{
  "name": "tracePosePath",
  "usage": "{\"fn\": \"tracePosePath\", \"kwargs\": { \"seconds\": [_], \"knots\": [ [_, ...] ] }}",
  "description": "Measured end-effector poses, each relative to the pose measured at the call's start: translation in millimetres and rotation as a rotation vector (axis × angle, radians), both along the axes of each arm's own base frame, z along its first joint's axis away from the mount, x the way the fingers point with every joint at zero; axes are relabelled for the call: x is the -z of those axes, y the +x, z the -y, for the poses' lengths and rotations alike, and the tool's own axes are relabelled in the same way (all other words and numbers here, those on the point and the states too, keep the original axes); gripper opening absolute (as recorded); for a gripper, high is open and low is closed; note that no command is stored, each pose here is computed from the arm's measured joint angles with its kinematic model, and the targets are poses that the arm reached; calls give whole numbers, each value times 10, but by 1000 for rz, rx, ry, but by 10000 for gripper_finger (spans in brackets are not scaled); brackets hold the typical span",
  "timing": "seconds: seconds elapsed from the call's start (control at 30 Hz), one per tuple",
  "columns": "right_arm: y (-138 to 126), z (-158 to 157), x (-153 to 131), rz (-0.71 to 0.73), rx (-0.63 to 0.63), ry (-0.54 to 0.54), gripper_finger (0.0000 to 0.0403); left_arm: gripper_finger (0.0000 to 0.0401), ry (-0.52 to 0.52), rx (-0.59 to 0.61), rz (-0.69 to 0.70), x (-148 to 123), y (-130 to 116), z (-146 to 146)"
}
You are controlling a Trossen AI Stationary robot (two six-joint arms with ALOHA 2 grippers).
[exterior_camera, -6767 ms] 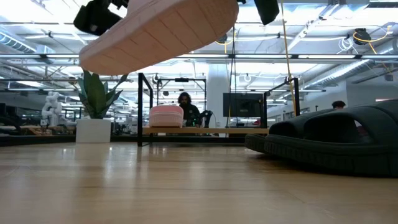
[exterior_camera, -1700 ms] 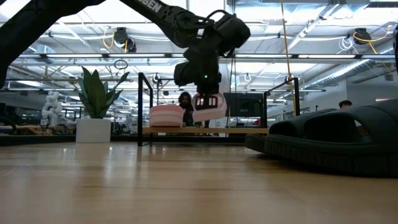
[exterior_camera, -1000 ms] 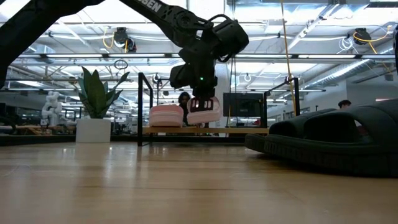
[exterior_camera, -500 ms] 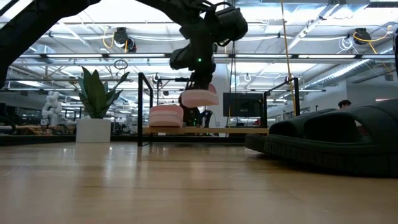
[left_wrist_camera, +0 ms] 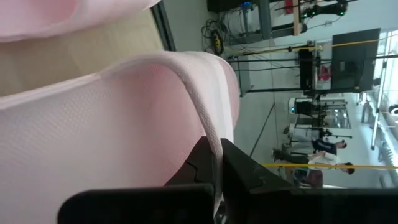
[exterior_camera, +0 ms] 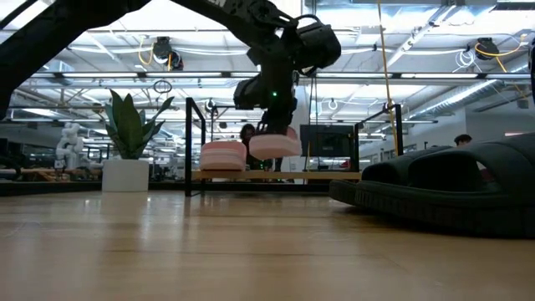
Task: Pick and place slides into the shelf
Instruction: Put the pink slide on the shelf
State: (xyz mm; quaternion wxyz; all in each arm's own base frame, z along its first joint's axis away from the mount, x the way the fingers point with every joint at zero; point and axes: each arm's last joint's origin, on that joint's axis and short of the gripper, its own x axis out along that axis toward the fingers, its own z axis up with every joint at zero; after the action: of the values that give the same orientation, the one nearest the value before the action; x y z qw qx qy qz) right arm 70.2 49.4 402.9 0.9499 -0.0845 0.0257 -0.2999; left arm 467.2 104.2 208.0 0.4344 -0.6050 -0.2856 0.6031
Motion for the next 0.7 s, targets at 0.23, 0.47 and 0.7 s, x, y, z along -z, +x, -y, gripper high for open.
{"fn": "tracePosePath", "kwargs": {
  "seconds": [0.23, 0.47, 0.7],
  "knots": [
    [2, -3, 4, -6, 0, -9, 27, 0, -5, -1, -10, 79, 19, -8],
    [2, -3, 4, -6, -1, -10, 27, 0, -7, -8, -22, 118, 17, -39],
    [-1, 1, 6, -8, -1, -13, 27, 0, -10, -12, -47, 126, -5, -46]
  ]
}}
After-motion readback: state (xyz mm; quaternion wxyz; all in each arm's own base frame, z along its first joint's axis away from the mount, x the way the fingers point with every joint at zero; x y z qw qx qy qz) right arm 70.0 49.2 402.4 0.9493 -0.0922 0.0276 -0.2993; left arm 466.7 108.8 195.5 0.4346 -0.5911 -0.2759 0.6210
